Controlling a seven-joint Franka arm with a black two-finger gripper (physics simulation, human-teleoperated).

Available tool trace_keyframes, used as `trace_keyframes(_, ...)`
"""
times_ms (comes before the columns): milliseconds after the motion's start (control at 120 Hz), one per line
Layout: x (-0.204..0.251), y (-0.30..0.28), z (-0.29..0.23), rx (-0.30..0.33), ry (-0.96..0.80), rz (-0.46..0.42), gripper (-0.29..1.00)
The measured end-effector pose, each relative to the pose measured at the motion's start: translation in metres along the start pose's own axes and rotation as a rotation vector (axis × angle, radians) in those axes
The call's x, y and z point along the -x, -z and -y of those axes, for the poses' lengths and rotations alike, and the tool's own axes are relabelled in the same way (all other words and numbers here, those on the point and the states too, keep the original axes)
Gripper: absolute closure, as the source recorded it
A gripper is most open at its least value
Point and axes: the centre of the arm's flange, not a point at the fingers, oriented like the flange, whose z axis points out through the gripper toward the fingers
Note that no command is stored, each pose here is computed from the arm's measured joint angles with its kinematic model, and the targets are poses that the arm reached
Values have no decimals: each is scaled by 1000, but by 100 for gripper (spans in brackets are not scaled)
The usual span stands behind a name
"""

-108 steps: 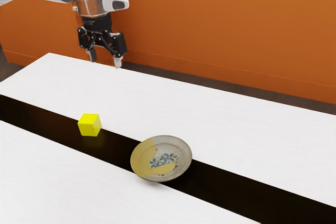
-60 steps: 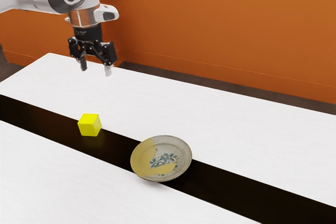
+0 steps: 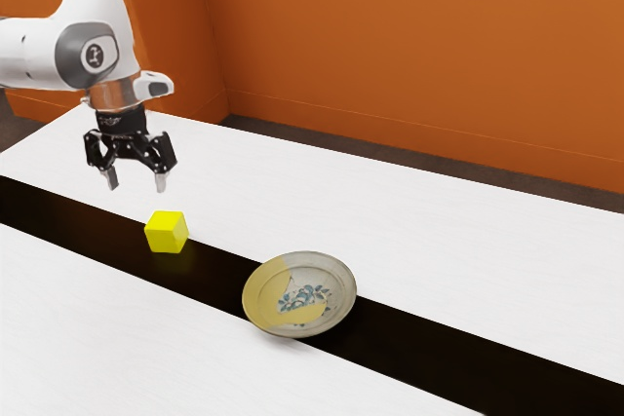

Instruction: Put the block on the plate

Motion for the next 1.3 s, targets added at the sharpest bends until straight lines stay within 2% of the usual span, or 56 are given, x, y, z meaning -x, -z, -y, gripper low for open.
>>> trace_keyframes(108, -12, -9, 18, -25, 40, -11, 0)
trace_keyframes(225, -46, -13, 41, -56, 107, -32, 0)
trace_keyframes(342, -79, -17, 33, -73, 121, -54, 0)
trace_keyframes(558, -112, -61, 35, -78, 147, -23, 0)
trace_keyframes(858, -115, -91, 62, -55, 181, -8, 0)
trace_keyframes(1300, -134, -131, 67, -71, 171, 24, 0)
